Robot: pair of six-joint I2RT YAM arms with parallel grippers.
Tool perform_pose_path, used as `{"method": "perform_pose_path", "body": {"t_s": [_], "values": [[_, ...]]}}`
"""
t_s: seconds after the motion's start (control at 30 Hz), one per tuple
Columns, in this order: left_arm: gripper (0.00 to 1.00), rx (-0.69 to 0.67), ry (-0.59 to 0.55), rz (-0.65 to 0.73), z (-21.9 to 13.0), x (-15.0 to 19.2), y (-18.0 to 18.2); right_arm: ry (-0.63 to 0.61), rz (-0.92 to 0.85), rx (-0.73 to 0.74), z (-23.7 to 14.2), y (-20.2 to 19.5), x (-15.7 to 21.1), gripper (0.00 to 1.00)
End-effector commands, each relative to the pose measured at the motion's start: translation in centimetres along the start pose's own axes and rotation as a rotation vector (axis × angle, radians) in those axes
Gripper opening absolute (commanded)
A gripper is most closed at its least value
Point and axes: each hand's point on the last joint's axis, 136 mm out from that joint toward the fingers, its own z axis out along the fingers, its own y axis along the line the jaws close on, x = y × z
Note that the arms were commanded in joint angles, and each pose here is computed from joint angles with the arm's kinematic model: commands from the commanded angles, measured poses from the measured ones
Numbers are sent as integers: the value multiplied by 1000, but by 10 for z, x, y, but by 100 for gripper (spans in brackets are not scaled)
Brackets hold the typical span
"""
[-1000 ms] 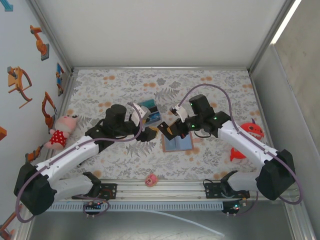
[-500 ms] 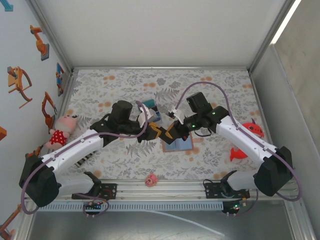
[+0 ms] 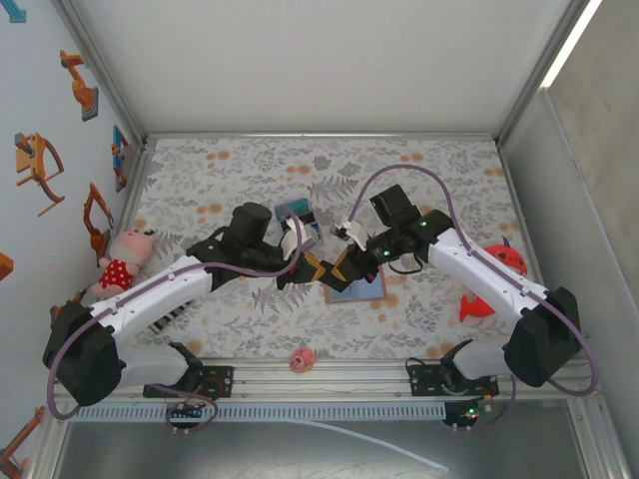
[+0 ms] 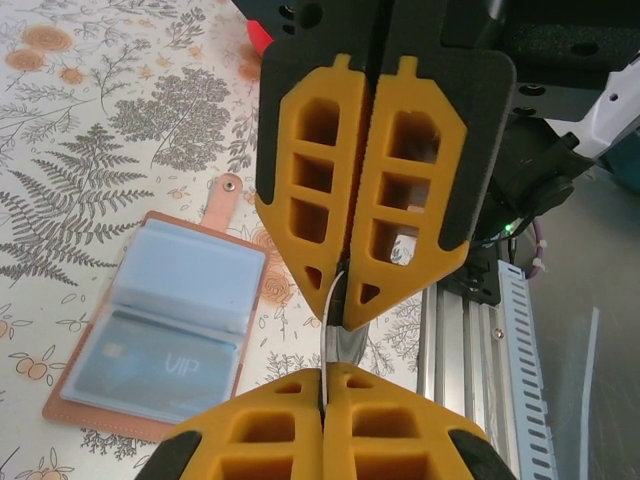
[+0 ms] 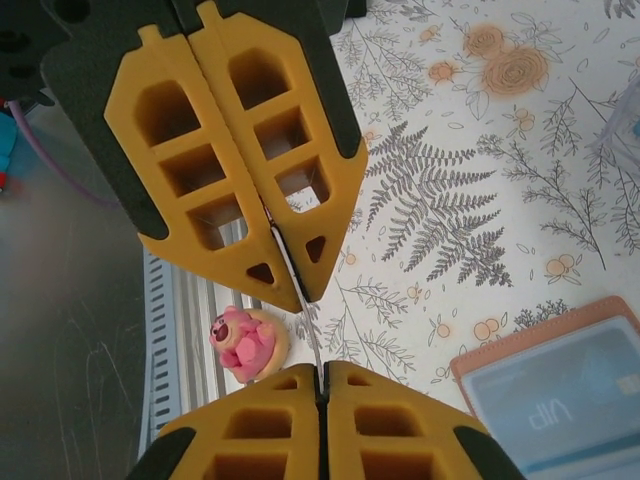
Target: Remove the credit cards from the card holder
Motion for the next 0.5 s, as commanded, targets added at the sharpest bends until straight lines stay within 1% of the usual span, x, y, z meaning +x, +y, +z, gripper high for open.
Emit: {"method": "perform_pose_path", "body": {"t_s": [0.0, 0.03, 0.07, 0.17, 0.27, 0.37, 0.47], "values": [[0, 20, -25, 38, -3, -9, -10, -60, -53, 41, -9, 5, -15, 24], [0, 6, -34, 41, -4, -9, -8, -65, -49, 65, -10, 2, -14, 31], [0, -11, -47, 48, -7, -11, -8, -76, -45, 97, -13, -1, -14, 36], [0, -75, -101, 56, -15, -15, -3, -121, -28, 192, -20, -11, -14, 44], [0, -140, -181, 62, -26, -22, 0, -189, -3, 273, -30, -19, -17, 47], [0, -208, -274, 49, -37, -28, 5, -281, 31, 322, -38, -24, -24, 49], [0, -275, -383, 28, -50, -36, 11, -390, 67, 303, -41, -21, -33, 54]]}}
